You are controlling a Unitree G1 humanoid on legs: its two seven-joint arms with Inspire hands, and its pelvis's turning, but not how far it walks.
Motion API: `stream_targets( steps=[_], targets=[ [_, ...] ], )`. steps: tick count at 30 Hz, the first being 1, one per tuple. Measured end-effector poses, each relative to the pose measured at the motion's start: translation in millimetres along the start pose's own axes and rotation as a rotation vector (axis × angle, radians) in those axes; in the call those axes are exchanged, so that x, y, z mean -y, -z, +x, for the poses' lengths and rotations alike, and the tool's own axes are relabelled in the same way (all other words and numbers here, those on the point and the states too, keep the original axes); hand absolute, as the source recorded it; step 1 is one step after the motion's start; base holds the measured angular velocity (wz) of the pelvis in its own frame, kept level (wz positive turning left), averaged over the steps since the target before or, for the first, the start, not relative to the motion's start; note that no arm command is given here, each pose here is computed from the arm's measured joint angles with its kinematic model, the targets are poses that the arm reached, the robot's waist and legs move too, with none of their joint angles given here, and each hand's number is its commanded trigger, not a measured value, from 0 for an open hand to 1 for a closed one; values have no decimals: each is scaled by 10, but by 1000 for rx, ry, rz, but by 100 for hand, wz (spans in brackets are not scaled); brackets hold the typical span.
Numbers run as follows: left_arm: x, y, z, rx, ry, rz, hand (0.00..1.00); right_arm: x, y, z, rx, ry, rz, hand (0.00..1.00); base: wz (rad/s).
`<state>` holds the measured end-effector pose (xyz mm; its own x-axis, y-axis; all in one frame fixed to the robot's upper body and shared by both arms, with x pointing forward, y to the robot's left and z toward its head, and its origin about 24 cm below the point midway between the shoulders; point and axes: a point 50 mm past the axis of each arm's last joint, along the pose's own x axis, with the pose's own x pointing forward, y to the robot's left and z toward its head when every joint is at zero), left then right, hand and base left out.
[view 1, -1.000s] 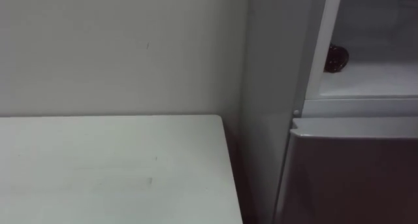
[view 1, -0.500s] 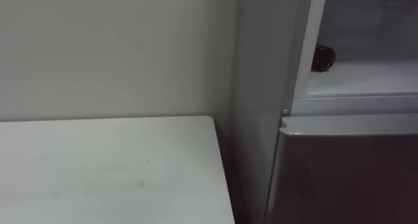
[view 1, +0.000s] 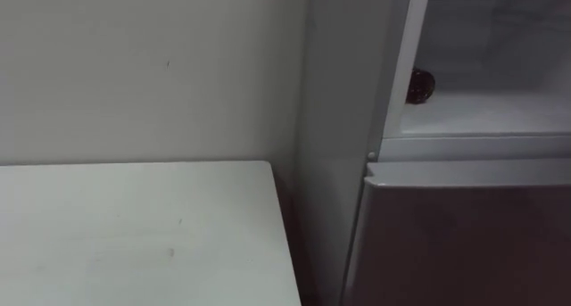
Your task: Put the bottle in the upper fridge
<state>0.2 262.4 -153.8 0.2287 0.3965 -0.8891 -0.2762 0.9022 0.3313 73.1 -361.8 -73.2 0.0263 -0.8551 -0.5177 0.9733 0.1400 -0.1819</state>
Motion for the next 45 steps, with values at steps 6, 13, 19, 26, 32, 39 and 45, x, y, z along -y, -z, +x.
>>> stream_targets(
  steps=[6, 13, 19, 26, 32, 39, 45],
  targets=[
    [17, -79, 13, 25, 0, -4, 0, -93, -506, -20, 168, 18, 98, 0, -1],
    [0, -54, 9, 16, -3, 9, 0, -235, -1030, -225, 385, 39, 201, 0, 0],
    [-3, -38, 9, 9, -3, 14, 0, -410, -1458, -523, 617, -47, 239, 0, 0],
    [-11, 59, 7, -36, -8, 16, 0, -509, -1703, -758, 717, -101, 293, 0, -3],
    [-10, 158, -6, -75, -12, 27, 0, -513, -1729, -798, 731, -93, 280, 0, -8],
    [-46, 241, -16, -111, -26, 21, 0, -604, -1719, -910, 753, -144, 248, 0, -1],
    [-60, 247, -20, -105, -33, 9, 0, -673, -1700, -989, 752, -188, 227, 0, -2]
  ],
)
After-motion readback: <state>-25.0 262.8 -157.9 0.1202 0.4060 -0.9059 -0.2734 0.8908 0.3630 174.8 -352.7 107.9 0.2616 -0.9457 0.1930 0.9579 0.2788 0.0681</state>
